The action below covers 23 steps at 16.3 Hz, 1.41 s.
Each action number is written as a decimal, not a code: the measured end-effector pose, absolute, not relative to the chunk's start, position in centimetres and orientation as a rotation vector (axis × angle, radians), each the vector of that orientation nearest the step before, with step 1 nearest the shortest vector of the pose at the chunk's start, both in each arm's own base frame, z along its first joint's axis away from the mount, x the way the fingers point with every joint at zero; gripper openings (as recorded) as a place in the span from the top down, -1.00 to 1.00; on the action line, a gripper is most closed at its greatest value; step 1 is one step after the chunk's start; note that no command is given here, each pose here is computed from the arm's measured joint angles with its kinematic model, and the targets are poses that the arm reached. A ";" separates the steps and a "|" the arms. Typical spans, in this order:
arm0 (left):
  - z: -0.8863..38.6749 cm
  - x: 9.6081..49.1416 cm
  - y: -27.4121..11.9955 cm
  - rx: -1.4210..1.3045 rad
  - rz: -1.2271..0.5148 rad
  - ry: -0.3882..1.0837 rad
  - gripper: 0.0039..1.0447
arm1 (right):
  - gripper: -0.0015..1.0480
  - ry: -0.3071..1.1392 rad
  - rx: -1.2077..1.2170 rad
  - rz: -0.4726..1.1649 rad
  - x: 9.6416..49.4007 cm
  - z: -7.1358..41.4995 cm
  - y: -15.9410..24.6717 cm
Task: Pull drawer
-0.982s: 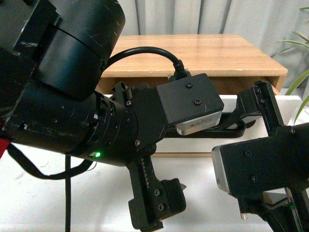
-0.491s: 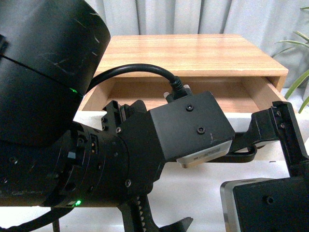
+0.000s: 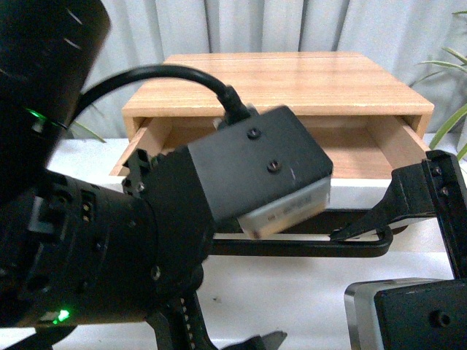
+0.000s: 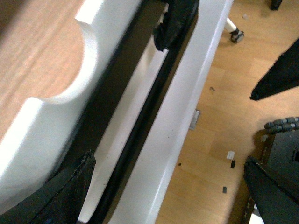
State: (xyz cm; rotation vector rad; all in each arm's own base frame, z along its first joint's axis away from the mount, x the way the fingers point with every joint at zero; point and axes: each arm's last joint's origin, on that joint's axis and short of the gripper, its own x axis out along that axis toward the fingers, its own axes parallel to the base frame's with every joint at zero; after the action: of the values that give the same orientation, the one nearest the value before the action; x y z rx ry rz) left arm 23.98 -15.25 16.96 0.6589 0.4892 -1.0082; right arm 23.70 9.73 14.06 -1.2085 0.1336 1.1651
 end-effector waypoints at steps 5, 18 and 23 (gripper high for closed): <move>19.6 23.2 -14.1 0.541 -1.012 0.444 -0.88 | -0.88 0.105 -1.211 1.135 23.2 15.9 9.2; 24.7 22.8 3.0 -0.185 -0.148 0.201 -0.88 | -0.88 0.161 -0.489 0.417 28.1 23.6 0.7; 22.8 15.7 7.5 -0.250 0.203 0.207 -0.88 | -0.87 0.143 0.013 0.152 24.7 25.2 -3.1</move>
State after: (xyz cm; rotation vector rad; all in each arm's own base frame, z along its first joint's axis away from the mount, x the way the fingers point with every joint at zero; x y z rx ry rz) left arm 15.72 7.47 22.83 -0.2504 0.2074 0.2026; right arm 24.67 -3.07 25.21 0.0130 0.1426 0.1523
